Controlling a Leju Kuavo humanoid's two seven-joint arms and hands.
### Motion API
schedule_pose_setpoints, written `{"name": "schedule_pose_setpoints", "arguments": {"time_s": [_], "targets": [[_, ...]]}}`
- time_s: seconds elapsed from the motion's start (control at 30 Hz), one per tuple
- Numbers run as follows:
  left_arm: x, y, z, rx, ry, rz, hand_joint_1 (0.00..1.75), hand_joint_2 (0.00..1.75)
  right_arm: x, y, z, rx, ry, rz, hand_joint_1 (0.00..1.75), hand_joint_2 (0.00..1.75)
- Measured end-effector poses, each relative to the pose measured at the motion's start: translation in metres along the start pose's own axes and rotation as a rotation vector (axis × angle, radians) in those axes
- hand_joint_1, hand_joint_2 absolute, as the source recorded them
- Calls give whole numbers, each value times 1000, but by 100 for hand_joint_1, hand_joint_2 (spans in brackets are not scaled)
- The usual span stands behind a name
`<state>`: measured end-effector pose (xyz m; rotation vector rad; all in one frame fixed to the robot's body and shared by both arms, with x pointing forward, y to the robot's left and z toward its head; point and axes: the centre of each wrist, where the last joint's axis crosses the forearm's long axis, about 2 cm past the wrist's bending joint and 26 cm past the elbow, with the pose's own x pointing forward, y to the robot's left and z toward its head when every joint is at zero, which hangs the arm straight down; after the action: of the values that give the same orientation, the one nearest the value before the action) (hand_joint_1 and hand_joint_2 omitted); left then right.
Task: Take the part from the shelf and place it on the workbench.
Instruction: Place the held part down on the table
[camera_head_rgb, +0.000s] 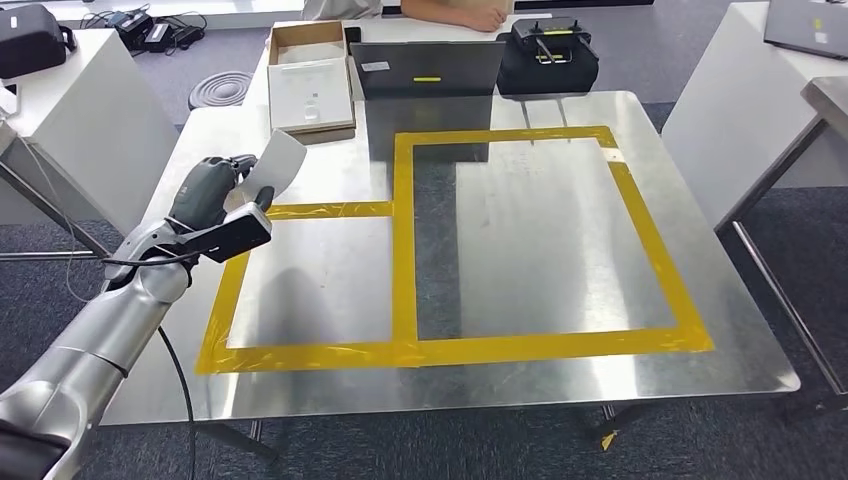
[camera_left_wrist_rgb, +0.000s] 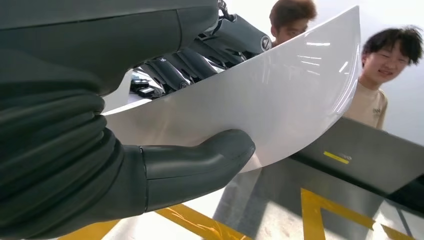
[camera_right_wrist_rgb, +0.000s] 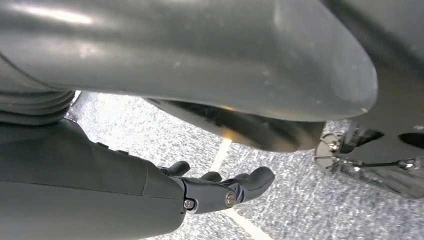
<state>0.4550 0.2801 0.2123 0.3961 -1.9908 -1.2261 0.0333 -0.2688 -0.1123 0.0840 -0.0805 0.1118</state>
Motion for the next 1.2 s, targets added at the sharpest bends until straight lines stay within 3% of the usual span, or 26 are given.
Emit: {"name": "schedule_pose_setpoints", "arguments": {"time_s": [0.13,0.2,0.33,0.63,1.2], "targets": [[9,-14,-7,-37,-41,4,0,175,0,0,0,1,-1,4,0,0],[15,-21,-12,-43,-62,-4,0,175,0,0,0,1,-3,3,0,0],[29,-39,-20,-65,-112,10,0,0,1,-1,0,-1,-5,-1,0,0],[37,-48,-24,-71,-148,40,0,0,0,-3,0,-2,28,-3,0,0],[34,-37,-19,-55,-162,26,0,0,2,-4,0,-14,14,12,0,0]]}}
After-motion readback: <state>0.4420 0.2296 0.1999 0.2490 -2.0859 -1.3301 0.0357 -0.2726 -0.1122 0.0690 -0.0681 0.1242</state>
